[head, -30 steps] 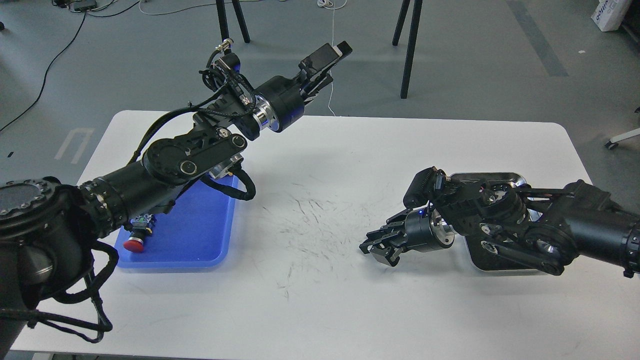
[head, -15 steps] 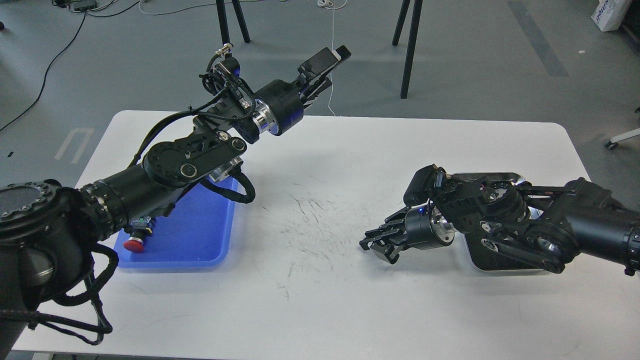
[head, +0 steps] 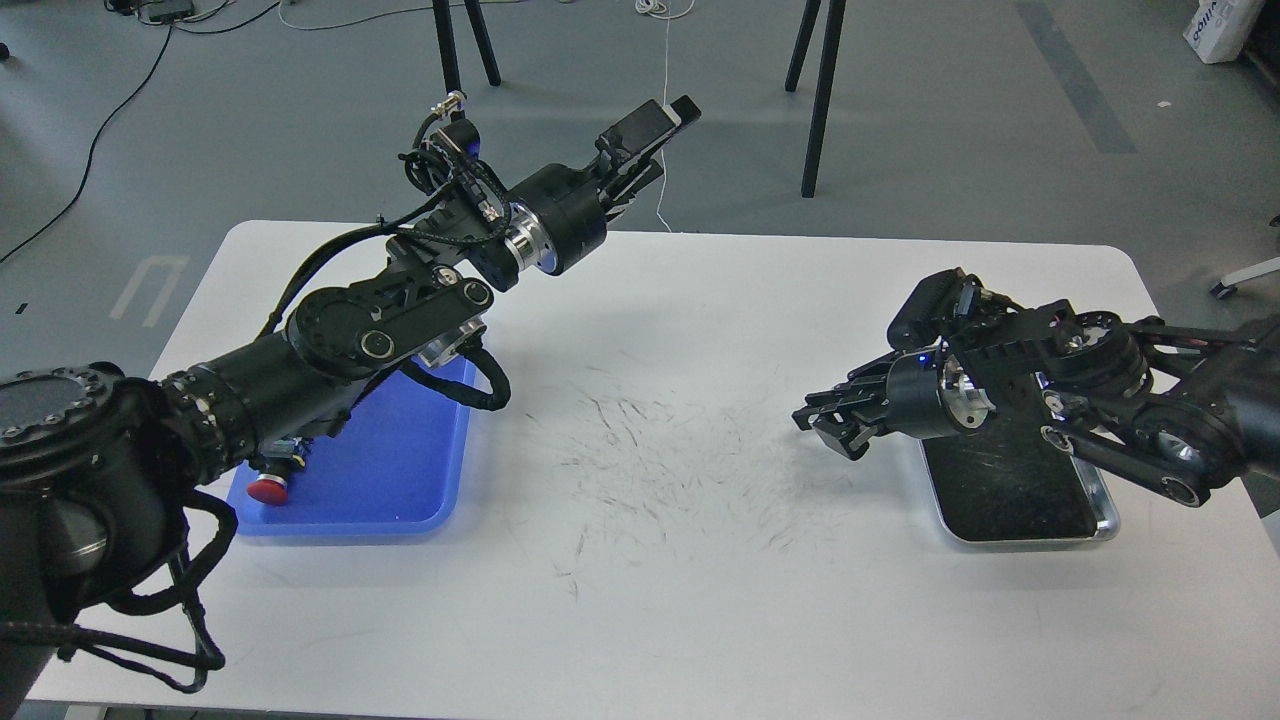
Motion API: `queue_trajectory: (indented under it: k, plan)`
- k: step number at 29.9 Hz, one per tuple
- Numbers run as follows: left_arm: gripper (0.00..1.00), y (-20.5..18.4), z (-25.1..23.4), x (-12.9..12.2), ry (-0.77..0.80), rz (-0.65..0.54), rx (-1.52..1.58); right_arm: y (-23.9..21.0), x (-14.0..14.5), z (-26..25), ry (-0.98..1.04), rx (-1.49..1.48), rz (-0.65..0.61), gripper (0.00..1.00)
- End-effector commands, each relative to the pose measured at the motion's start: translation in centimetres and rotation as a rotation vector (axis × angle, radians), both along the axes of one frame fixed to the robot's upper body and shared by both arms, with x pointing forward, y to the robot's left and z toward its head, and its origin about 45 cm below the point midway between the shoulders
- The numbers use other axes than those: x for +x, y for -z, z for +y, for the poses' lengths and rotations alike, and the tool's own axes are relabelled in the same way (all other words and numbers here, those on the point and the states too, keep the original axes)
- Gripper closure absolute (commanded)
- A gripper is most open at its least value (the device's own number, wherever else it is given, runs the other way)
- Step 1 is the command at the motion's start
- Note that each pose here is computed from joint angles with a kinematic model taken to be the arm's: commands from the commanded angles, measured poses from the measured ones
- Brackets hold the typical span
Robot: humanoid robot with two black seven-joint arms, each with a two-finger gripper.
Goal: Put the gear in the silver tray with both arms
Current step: 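Carry the part with the right gripper over the silver tray, then lower the part into the silver tray and open the right gripper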
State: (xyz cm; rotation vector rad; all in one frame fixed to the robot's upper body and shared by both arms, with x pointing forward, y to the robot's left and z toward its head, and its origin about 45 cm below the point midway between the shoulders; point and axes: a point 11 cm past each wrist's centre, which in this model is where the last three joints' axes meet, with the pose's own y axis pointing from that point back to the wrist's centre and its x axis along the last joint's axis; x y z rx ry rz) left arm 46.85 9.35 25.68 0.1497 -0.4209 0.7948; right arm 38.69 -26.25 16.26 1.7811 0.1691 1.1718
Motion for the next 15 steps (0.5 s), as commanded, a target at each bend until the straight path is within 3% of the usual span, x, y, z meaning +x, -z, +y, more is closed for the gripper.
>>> queue_trajectory:
  k: [1,15]
  plan:
    - [0.0,0.2,0.2,0.0,-0.006,0.003,0.004,-0.7,0.2,-3.2,0.057,-0.031,-0.014,0.81]
    - [0.0,1.6,0.3,-0.3,-0.016,0.029,0.01,-2.2,-0.9,-11.1,0.195,-0.106,-0.026,0.81]
